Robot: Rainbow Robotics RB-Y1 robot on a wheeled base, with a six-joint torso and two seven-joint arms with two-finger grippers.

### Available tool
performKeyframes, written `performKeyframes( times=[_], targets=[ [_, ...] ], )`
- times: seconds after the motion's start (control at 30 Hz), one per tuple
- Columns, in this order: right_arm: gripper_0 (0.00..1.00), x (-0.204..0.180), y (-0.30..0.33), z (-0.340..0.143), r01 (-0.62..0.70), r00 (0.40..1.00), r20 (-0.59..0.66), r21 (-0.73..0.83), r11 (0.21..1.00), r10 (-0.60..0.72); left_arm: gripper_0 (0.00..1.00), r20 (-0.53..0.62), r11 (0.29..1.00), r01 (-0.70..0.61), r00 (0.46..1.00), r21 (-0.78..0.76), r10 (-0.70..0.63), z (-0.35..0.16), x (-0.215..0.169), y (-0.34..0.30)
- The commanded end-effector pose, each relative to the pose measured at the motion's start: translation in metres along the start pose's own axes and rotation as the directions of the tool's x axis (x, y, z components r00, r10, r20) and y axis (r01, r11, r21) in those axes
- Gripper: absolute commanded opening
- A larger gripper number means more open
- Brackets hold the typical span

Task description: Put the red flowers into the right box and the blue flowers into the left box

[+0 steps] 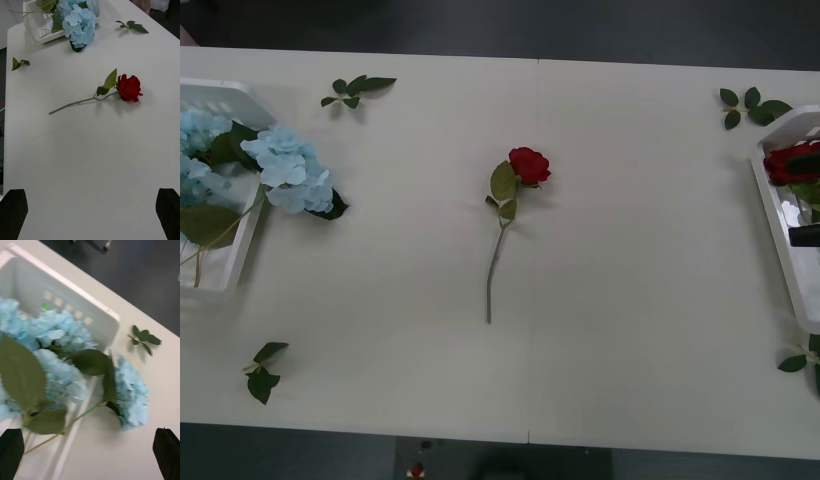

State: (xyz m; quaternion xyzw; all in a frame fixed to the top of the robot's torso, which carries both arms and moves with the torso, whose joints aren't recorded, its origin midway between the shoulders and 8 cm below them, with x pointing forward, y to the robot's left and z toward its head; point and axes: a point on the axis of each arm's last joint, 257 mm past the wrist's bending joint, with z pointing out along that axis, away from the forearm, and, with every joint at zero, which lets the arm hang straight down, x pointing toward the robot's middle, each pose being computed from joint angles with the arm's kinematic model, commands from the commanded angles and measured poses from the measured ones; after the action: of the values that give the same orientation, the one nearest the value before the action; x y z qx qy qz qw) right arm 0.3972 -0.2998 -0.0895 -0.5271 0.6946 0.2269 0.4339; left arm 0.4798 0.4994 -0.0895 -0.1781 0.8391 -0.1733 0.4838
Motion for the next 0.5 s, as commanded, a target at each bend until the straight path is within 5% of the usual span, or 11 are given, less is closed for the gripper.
performKeyframes(
  times=[0.03, 0.5],
  targets=[
    [1.00, -0.004, -0.002, -0.010, 0.048, 0.999, -0.014, 0.008, 0.999, -0.048, 1.00, 0.025, 0.987, -0.143, 0.990, 0.068, 0.142, -0.016, -0.037, -0.063],
    [1.00, -0.005, -0.002, -0.010, 0.050, 0.999, -0.015, 0.008, 0.999, -0.050, 1.00, -0.022, 0.913, -0.367, 0.926, 0.177, 0.376, 0.013, 0.026, -0.159]
  ],
)
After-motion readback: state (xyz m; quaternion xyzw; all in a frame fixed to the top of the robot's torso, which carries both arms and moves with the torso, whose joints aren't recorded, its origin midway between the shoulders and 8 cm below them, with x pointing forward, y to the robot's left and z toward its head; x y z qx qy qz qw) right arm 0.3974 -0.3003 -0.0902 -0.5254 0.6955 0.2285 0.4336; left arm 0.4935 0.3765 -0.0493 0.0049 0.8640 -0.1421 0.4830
